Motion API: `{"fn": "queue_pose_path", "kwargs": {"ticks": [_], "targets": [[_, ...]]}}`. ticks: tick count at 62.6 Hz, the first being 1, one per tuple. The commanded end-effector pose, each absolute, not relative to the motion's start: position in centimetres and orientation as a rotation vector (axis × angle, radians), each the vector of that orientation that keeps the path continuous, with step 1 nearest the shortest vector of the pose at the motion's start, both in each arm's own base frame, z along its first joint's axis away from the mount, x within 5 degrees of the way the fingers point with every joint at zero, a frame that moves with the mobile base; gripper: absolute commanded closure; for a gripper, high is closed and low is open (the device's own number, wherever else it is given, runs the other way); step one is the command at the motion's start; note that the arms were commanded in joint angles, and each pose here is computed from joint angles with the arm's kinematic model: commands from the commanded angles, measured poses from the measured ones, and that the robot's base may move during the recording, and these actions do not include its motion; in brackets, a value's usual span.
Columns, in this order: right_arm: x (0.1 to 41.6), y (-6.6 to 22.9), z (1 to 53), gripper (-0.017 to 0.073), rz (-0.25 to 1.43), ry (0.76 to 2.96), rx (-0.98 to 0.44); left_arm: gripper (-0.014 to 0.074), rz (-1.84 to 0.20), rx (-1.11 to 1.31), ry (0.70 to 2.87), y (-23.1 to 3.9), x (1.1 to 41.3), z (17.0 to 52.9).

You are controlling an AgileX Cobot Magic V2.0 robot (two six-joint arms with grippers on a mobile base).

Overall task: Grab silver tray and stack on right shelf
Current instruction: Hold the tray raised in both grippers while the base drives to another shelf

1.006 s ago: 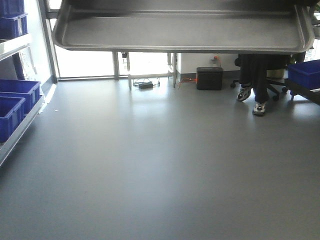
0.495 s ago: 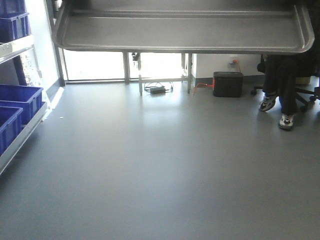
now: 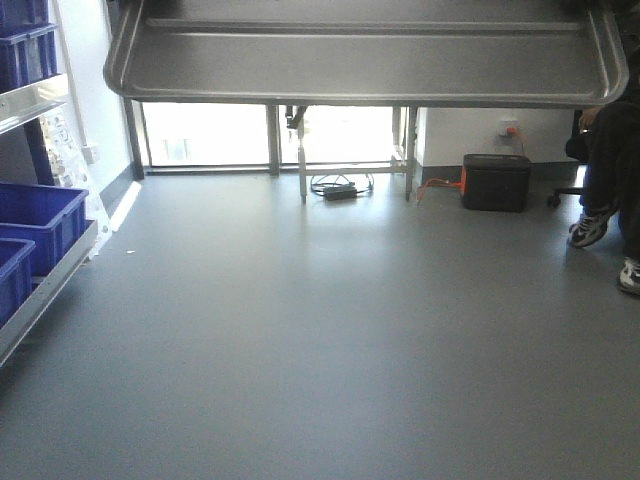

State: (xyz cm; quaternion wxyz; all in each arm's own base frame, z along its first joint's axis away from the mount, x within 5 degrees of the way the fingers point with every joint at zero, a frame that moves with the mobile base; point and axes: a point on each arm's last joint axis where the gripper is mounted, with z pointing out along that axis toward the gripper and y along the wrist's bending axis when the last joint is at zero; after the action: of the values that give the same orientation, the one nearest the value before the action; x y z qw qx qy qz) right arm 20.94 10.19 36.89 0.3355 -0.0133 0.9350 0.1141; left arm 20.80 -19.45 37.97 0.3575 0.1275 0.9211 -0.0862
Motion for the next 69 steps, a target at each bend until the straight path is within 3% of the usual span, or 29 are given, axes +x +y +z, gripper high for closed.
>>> {"fn": "queue_pose_path", "kwargs": {"ticks": [1, 29, 69], "targets": [[20.9, 9.8, 39.1, 0.0501, 0.297, 2.31, -0.063, 0.0687, -0.206, 0.352, 2.296, -18.8, 20.5, 39.8], [21.0, 9.8, 39.0, 0.0501, 0.296, 2.312, -0.063, 0.0687, -0.204, 0.353, 2.301, -18.9, 20.6, 39.7], [21.0, 9.8, 39.0, 0.0501, 0.295, 2.313, -0.062, 0.0687, -0.128, 0.391, 2.38, -20.9, 22.4, 36.7]]}}
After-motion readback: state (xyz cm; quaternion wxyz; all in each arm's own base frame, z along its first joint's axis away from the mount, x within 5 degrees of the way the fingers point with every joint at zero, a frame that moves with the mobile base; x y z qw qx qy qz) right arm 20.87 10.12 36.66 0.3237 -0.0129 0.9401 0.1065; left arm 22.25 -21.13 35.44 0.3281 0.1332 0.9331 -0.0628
